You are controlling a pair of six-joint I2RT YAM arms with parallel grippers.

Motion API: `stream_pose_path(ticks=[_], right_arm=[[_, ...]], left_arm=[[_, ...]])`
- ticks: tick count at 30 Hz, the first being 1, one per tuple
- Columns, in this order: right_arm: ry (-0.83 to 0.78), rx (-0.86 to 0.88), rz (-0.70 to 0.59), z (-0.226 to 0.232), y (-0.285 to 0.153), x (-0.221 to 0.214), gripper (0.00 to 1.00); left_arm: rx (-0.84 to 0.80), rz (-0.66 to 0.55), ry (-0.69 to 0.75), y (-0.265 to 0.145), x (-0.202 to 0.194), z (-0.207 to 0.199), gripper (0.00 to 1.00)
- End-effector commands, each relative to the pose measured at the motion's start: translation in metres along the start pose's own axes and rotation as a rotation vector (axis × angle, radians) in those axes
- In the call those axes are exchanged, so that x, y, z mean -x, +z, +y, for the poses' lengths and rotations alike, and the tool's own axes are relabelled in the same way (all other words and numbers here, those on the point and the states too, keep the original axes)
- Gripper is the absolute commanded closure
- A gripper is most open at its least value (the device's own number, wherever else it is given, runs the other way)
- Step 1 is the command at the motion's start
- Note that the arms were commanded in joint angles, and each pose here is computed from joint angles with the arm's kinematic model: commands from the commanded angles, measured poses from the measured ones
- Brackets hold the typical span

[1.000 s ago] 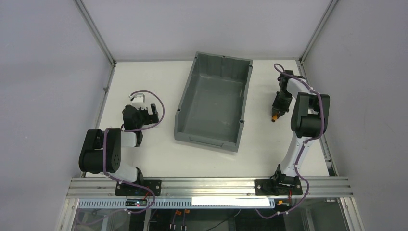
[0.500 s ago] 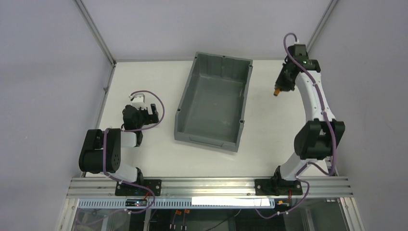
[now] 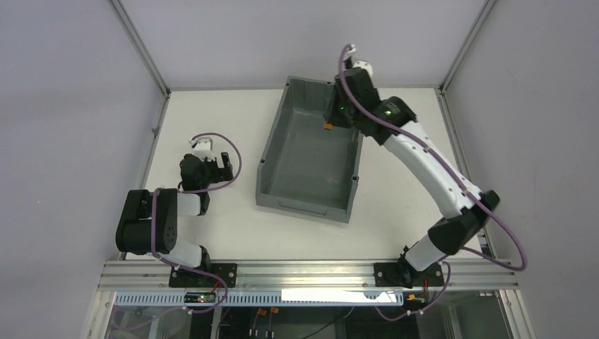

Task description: Put the screwdriver in the bin

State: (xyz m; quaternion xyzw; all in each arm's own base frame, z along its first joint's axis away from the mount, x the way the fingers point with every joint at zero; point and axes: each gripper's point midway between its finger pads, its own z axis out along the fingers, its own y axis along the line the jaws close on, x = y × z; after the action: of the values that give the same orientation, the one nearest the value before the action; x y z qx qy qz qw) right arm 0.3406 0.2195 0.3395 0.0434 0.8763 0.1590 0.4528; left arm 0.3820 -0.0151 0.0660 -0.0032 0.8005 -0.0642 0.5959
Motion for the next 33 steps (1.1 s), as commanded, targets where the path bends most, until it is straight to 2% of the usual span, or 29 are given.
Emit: stream_pose_path(ticks=[1,14,23,25,27,28,31,33], right_arm=[[0.001,-0.049,0.112,0.018,0.064,-0.049,1.0],[0.058,-0.192,0.451,-0.012,0.176,-0.177,1.0],[0.036,-0.284,0.546,-0.036,0.204,-0.217,1.0],[0.041,-0.284,0.56,-0.037,0.205,-0.221,0.86],[0.048,-0.285,0.571,-0.037,0.205,-0.223,0.61],[0.051,-0.285,0.573,-0.037,0.204,-0.222,0.45],[0.041,-0.283,0.57,-0.035,0.199,-0.215,0.27],[0.03,-0.279,0.552,-0.032,0.194,-0.203,0.19]], left_arm=[[-0.019,-0.047,0.022,0.005,0.016,-0.005,0.01],[-0.02,-0.047,0.022,0.005,0.016,-0.005,0.01],[-0.02,-0.047,0.022,0.005,0.015,-0.005,0.01],[-0.02,-0.047,0.022,0.005,0.015,-0.005,0.01],[-0.019,-0.048,0.022,0.004,0.016,-0.005,0.01],[-0.019,-0.048,0.022,0.005,0.016,-0.005,0.01],[-0.02,-0.047,0.022,0.005,0.015,-0.005,0.01],[-0.02,-0.047,0.022,0.005,0.016,-0.005,0.01]])
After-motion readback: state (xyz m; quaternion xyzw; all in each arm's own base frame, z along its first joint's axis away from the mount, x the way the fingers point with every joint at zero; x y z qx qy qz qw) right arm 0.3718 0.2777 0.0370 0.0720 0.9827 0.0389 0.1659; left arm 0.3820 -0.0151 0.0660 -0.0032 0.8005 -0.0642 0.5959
